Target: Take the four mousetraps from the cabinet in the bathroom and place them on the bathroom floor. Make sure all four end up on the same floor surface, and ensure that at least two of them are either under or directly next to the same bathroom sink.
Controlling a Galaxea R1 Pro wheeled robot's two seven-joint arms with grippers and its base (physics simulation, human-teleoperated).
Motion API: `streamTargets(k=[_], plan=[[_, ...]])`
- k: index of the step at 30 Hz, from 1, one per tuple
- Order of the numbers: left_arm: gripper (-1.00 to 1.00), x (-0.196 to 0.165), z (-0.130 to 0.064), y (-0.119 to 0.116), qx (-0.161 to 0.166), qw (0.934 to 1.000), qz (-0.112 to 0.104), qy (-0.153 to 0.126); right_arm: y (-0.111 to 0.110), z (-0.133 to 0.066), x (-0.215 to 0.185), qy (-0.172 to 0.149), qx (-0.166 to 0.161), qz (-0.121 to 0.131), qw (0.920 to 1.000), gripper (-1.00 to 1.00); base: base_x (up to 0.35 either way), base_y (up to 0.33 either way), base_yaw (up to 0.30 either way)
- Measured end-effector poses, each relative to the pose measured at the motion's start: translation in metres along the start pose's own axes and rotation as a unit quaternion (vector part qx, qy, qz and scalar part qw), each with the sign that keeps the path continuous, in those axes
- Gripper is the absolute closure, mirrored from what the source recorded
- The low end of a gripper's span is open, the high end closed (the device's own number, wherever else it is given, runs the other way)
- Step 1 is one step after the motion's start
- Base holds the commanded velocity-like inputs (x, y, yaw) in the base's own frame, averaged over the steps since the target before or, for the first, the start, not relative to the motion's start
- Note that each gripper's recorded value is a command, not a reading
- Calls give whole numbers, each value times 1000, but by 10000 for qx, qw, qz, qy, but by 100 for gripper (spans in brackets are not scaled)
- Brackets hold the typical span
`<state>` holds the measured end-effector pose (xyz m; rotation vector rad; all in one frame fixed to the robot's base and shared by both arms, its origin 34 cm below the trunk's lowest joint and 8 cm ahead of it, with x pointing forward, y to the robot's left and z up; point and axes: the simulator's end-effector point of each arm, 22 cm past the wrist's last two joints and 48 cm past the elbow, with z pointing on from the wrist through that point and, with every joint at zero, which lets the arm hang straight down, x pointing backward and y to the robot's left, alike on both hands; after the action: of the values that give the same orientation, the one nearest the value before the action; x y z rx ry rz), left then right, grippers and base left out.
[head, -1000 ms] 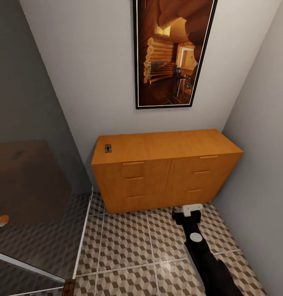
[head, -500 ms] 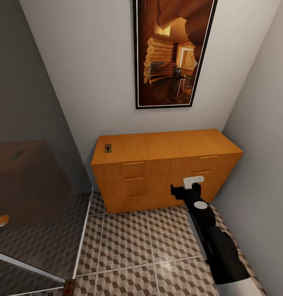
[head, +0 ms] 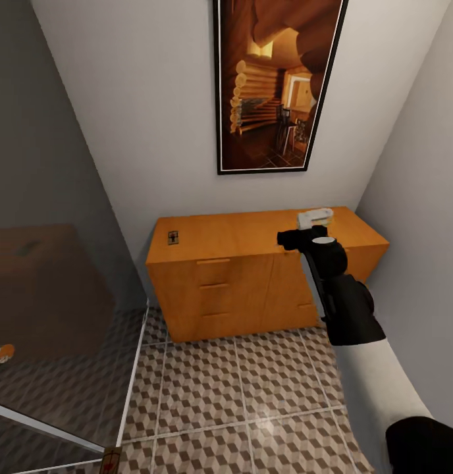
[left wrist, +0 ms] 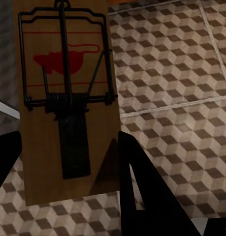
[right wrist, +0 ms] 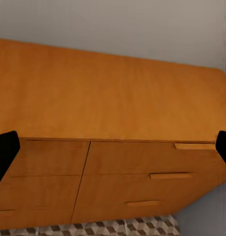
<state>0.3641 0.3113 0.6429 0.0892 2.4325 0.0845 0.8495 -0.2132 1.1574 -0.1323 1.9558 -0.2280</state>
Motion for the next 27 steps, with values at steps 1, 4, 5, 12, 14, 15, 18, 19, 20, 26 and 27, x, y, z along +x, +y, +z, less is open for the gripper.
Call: streamTargets(k=[1,4,5,12,14,15,18,19,20,26,27], plan=[[100,0,0,0,3,10000,1,-1,-4,7,-17,2,33,-31,10000,-100,0,0,0],[100,0,0,0,4,10000,0,0,-10,28,-51,105,93,-123,9998,-100,0,0,0],[100,0,0,0,5,10000,0,-1,-12,32,-57,139,101,-141,9998,-100,0,0,0],[100,0,0,-1,11,10000,-1,-1,-8,68,-73,625,82,-338,9974,-100,0,0,0],[100,0,0,-1,11,10000,-1,-2,-3,75,-66,736,45,-380,9965,-100,0,0,0],[100,0,0,-1,12,10000,-2,-2,0,79,-61,794,21,-401,9960,-100,0,0,0],[100,0,0,-1,13,10000,-1,-3,6,86,-44,960,-29,-449,9944,-100,0,0,0],[100,0,0,-1,12,10000,-1,-2,7,88,-40,1002,-43,-459,9939,-100,0,0,0],[100,0,0,-1,11,10000,-1,-1,9,89,-35,1046,-64,-466,9934,-100,0,0,0],[100,0,0,-2,17,10000,-3,-2,36,102,8,1315,-580,-395,9888,-100,0,0,0],[100,0,0,-2,17,10000,-3,-3,42,103,13,1338,-698,-377,9878,-100,0,0,0]])
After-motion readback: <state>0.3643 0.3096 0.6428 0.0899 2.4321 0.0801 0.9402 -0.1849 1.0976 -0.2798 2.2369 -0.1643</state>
